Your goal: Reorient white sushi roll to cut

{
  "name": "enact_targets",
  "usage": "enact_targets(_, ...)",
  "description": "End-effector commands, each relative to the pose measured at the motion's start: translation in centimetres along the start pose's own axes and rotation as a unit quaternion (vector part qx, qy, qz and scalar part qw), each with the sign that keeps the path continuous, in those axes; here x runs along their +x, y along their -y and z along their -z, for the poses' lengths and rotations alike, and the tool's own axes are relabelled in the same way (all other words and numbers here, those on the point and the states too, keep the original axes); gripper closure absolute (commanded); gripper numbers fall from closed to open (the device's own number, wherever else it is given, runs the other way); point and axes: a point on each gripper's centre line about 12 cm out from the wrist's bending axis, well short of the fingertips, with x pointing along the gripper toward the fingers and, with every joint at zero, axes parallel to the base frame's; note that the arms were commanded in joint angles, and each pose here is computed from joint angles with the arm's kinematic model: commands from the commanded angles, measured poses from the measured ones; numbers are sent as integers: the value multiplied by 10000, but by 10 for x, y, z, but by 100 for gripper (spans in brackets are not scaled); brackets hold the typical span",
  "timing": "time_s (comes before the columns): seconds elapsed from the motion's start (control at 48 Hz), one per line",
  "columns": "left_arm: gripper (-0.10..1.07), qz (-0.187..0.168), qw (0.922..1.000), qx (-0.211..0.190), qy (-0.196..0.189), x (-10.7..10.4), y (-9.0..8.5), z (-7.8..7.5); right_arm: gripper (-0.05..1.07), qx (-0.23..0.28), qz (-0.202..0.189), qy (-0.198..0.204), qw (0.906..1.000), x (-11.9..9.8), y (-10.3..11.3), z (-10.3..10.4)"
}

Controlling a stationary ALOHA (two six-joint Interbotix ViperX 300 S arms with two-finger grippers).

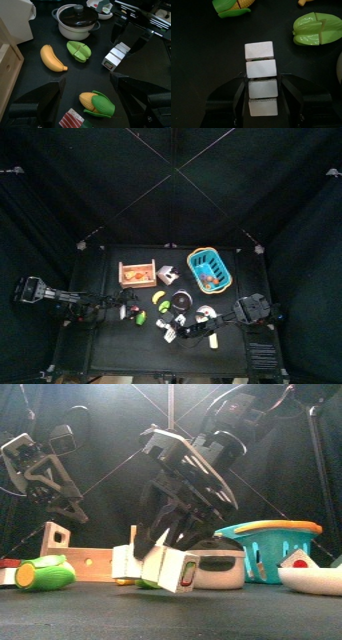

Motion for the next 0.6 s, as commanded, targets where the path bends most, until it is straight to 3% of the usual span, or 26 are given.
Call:
enact_targets(0.0, -4, 7, 9999, -38, 95, 0, 1, -5, 35, 271, -198, 166, 9993, -23, -7, -19)
enact_targets(0.125, -4, 0, 10000, -41, 74, 0, 1, -4, 35, 628, 61, 63, 9980, -28, 1, -19)
enact_targets(0.333, -4, 1, 10000, -36, 50, 0, 1, -3, 36, 1007, 836, 62, 9914, -39, 15, -16)
enact_targets(0.583, -4, 1, 10000, -36, 43, 0, 1, -2, 36, 1603, 965, 252, 9820, -47, 14, 0)
